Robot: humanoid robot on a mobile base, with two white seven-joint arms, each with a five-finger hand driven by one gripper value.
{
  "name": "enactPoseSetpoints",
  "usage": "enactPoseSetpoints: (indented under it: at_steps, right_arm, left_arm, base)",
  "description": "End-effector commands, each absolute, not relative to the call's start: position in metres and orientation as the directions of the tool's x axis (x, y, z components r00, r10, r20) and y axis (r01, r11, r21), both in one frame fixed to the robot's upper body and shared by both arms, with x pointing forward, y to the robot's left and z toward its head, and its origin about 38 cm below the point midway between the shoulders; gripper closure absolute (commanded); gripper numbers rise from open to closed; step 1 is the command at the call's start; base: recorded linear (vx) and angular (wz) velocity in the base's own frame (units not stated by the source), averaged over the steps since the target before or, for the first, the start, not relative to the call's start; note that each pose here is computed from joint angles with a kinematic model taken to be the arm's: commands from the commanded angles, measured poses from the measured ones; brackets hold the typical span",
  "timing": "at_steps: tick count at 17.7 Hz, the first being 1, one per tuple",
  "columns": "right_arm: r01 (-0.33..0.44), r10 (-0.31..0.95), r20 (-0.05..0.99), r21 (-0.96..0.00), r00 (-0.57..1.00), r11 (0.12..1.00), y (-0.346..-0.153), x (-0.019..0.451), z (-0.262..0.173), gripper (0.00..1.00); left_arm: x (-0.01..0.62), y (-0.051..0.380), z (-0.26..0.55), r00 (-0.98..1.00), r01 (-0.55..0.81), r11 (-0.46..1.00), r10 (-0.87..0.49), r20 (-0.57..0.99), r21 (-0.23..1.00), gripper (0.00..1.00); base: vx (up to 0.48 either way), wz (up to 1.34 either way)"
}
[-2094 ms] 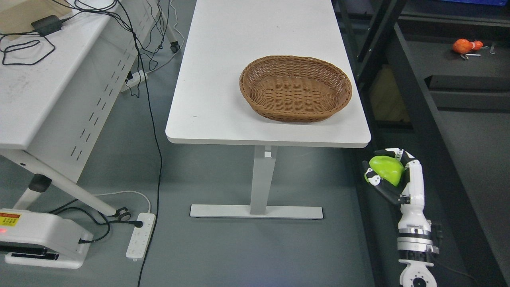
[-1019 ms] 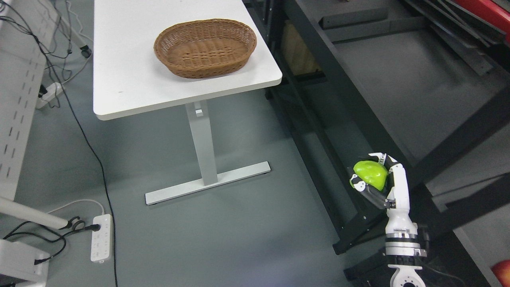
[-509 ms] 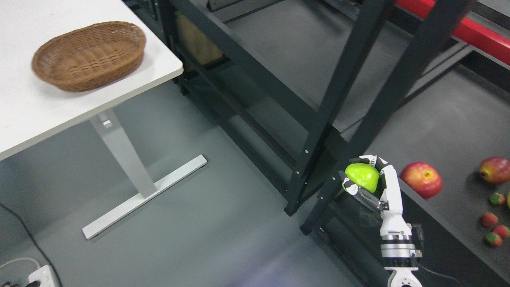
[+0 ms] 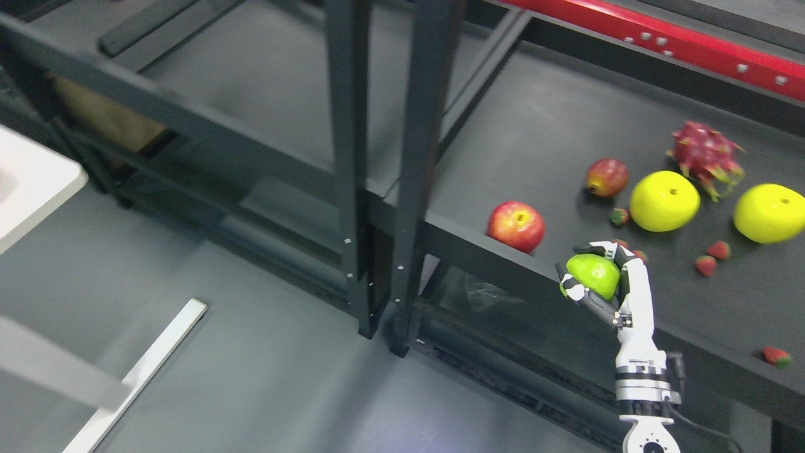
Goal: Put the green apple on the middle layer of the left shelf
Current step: 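Turn toward the fruit shelf holding the apple in the right hand, then lower the green apple onto the shelf beside the pears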
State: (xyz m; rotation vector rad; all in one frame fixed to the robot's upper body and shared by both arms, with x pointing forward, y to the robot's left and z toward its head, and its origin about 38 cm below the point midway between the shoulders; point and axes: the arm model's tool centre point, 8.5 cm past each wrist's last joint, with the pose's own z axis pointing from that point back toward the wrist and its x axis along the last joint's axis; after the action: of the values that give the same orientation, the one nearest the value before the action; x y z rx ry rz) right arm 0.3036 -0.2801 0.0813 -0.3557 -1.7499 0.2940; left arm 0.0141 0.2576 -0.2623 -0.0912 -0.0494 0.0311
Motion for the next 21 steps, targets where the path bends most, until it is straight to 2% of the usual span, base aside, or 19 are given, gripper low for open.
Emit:
enactPoseSetpoints:
  at_steps: [1, 7, 21]
  right_arm:
    - [0.144, 0.43, 0.886, -0.41, -0.174, 0.901, -0.3087, 0.3046, 0.089, 1.0]
    - [0.166, 0.437, 0.884, -0.411, -0.169, 0.896, -0.3162, 0.3055, 0.0916, 1.0]
    - [0.163, 0.434, 0.889, -0.412, -0.146, 0.897, -0.3163, 0.308, 0.0893, 1.0]
  left_arm:
    - [0.0278, 0.2688, -0.261, 0.997, -0.025, 0.997, 0.03, 0.068, -0.076, 0.0]
    - [0.0279, 0.2688, -0.261, 0.997, -0.025, 0.997, 0.03, 0.069, -0.076, 0.0]
    - [0.0278, 0.2688, -0.261, 0.997, -0.025, 0.997, 0.03, 0.068, -0.076, 0.0]
  base:
    - [0.169, -0.67]
    - [0.19, -0.41]
    - [0.163, -0.14]
